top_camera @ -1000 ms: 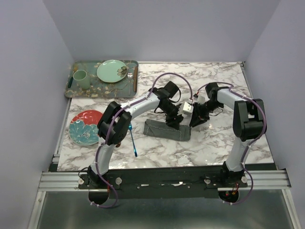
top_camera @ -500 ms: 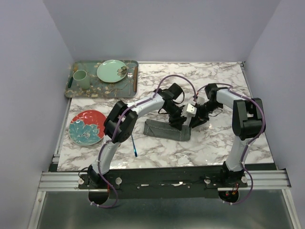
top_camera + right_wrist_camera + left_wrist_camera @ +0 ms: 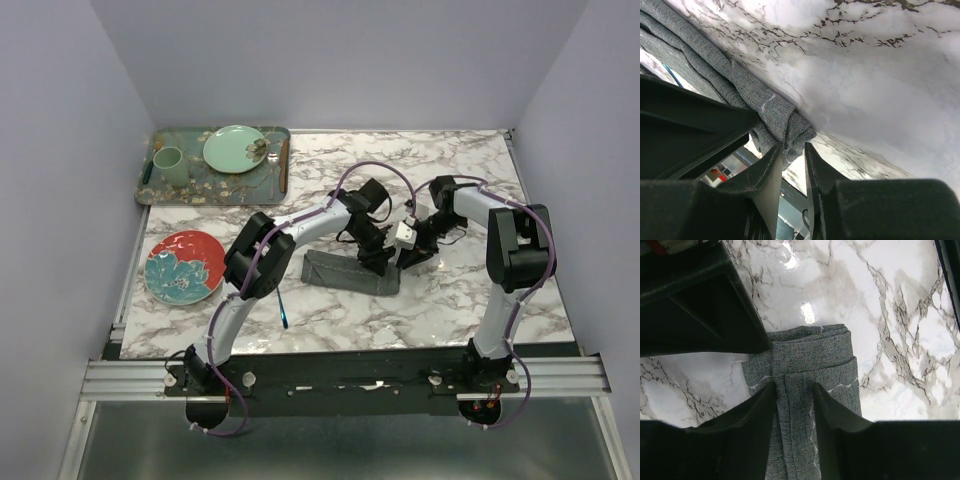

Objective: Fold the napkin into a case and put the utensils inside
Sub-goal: Pick up the top corner of the smaller rectangle folded napkin from the center of the board.

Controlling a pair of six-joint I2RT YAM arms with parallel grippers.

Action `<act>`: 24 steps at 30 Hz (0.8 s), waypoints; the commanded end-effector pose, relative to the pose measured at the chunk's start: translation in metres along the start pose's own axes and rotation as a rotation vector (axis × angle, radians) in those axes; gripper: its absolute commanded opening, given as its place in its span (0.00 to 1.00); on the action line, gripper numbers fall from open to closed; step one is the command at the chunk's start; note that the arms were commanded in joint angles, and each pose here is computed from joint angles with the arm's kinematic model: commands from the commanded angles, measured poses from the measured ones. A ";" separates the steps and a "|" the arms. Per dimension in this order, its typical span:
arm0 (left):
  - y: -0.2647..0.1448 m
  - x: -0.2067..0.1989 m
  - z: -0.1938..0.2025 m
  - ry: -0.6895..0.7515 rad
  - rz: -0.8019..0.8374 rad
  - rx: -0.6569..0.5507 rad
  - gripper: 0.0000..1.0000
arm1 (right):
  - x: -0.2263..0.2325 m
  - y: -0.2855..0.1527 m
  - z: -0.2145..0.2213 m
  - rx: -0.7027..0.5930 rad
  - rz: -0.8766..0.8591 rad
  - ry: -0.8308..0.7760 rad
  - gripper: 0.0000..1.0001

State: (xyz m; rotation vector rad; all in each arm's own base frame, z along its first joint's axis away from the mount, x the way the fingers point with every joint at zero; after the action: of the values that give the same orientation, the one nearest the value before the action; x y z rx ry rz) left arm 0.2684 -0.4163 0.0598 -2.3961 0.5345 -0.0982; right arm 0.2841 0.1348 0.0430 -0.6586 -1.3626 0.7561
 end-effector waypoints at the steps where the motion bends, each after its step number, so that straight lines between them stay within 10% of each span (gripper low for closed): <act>1: 0.003 -0.001 -0.004 0.002 0.020 -0.010 0.39 | 0.003 -0.001 -0.002 -0.001 -0.020 0.013 0.32; 11: -0.007 -0.008 -0.013 -0.040 0.001 -0.024 0.00 | 0.012 -0.014 -0.017 -0.079 -0.011 -0.048 0.31; 24: -0.012 -0.018 -0.012 -0.252 -0.119 -0.062 0.00 | 0.022 0.001 -0.002 -0.036 -0.039 0.009 0.26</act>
State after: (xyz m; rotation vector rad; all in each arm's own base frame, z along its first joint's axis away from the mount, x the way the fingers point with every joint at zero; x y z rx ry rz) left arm 0.2481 -0.4020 0.0584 -2.3953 0.4050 0.1455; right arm 0.2891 0.1475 0.0613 -0.6603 -1.4128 0.7126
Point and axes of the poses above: each gripper's point midway between its finger pads, its own y axis out along the fingers, its own x axis along the line the jaws close on, z = x × y, the point moved 1 cm from there along -y, back along the fingers, and after that the axes turned 8 degrees about y, right-handed, at the moved point
